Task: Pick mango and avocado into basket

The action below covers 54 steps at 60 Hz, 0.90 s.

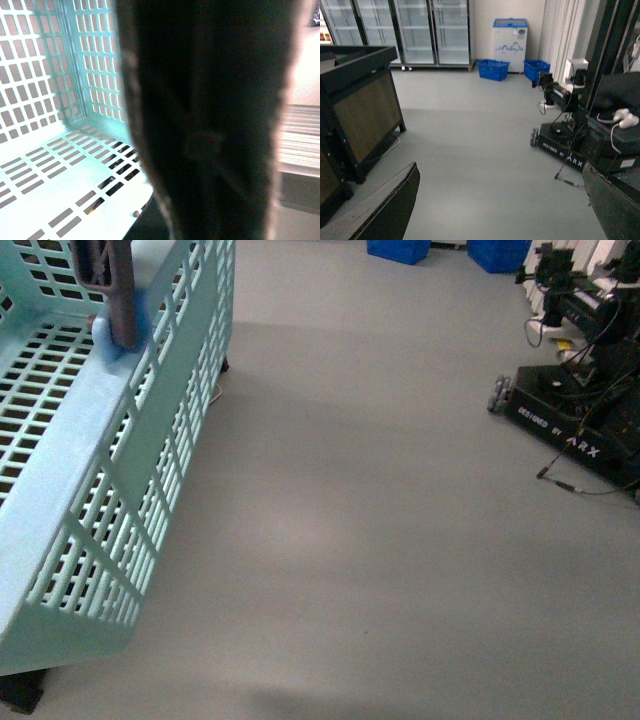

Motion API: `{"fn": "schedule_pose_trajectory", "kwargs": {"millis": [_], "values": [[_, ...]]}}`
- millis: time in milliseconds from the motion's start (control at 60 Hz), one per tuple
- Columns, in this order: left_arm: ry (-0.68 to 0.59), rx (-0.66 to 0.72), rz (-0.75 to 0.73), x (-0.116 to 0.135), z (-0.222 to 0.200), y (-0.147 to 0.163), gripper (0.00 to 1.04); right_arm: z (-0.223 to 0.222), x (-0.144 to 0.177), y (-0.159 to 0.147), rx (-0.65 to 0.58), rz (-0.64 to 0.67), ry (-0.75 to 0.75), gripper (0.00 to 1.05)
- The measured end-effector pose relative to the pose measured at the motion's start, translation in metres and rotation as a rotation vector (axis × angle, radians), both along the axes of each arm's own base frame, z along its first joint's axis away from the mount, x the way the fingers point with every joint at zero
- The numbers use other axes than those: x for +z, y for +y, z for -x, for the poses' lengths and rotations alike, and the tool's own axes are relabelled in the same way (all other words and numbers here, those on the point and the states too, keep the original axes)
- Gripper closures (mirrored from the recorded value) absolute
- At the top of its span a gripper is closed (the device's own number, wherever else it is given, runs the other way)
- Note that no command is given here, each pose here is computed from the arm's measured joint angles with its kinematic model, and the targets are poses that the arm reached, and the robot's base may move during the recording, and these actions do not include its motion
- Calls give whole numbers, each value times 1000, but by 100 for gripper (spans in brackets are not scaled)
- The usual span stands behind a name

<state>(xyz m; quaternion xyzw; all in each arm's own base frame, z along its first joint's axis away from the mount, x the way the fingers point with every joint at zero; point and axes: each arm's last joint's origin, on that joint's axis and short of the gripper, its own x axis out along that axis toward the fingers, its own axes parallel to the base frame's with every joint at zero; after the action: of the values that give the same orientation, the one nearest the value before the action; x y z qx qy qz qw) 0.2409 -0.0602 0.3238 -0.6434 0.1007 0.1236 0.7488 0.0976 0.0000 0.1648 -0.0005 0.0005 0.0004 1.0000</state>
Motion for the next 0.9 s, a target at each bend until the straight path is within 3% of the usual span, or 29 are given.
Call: {"fn": "schedule_pose_trajectory", "kwargs": {"millis": [900], "values": [[-7,-2,2,2,1,0,99,0,0,0,-3,0,0,8]]}}
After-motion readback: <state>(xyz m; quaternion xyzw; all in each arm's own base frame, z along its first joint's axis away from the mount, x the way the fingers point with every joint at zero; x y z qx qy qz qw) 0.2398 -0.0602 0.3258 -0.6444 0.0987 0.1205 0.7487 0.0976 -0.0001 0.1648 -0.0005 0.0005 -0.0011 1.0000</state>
